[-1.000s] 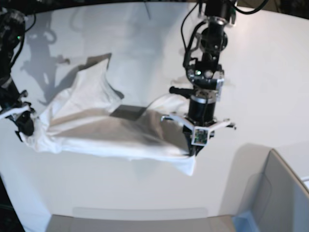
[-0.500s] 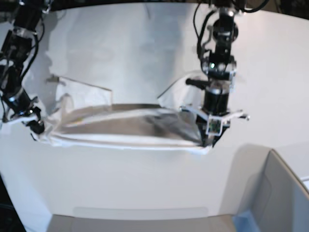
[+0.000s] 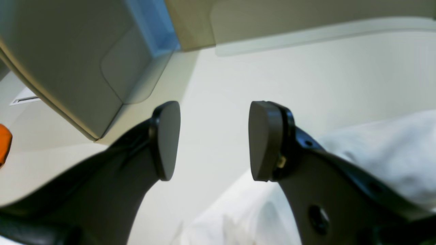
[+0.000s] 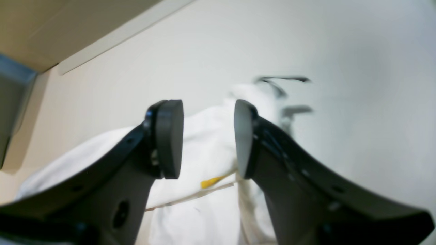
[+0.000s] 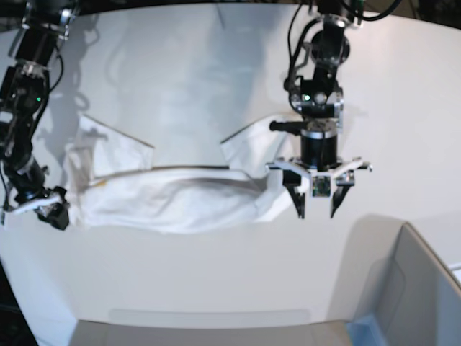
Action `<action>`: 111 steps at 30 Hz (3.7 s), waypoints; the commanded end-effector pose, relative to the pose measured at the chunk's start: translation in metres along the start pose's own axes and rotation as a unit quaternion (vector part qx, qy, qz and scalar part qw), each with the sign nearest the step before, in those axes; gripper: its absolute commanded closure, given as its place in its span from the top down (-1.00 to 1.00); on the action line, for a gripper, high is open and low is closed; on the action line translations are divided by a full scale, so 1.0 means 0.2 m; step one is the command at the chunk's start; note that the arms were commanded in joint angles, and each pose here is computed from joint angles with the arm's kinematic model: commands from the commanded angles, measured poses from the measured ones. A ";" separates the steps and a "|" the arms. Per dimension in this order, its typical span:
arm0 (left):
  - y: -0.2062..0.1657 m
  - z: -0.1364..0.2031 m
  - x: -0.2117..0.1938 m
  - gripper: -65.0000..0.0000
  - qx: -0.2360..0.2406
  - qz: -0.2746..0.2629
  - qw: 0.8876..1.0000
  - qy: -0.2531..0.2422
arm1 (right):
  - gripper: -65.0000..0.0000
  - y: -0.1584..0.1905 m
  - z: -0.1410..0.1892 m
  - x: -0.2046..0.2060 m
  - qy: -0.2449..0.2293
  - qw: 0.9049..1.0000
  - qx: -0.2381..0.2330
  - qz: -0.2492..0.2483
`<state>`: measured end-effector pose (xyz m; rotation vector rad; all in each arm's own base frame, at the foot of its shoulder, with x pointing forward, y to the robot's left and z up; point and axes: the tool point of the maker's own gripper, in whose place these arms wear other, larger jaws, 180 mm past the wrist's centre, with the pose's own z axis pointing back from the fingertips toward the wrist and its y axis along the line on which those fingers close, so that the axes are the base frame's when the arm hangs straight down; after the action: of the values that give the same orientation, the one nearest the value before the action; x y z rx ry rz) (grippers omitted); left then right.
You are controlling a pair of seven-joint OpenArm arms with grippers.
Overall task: Layout the t-shirt on the table in an organized manner, then fold the t-shirt properly
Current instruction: 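Grasp the opposite t-shirt edge with the left gripper, then regrasp the t-shirt edges with both grippers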
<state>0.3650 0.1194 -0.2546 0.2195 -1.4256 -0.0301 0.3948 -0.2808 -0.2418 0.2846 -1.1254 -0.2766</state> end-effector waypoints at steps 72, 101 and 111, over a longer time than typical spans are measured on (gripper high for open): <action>-0.72 0.42 -0.58 -0.02 -0.241 -0.163 0.938 0.187 | -1.00 -0.12 0.12 -0.79 0.131 0.966 -0.065 -0.215; -0.57 0.06 -0.61 -1.00 -0.160 -0.166 0.952 0.202 | -1.00 -0.03 0.10 -0.68 0.130 0.986 -0.068 -0.082; -0.17 0.11 -0.07 -1.00 -0.063 -0.025 0.995 0.072 | -1.00 0.26 0.18 -0.22 -0.025 0.995 -0.052 0.083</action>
<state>0.3400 0.0830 -0.2856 0.1362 -1.2124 -0.1491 0.3392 -0.2184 -0.2671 0.0921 -1.0953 -0.2134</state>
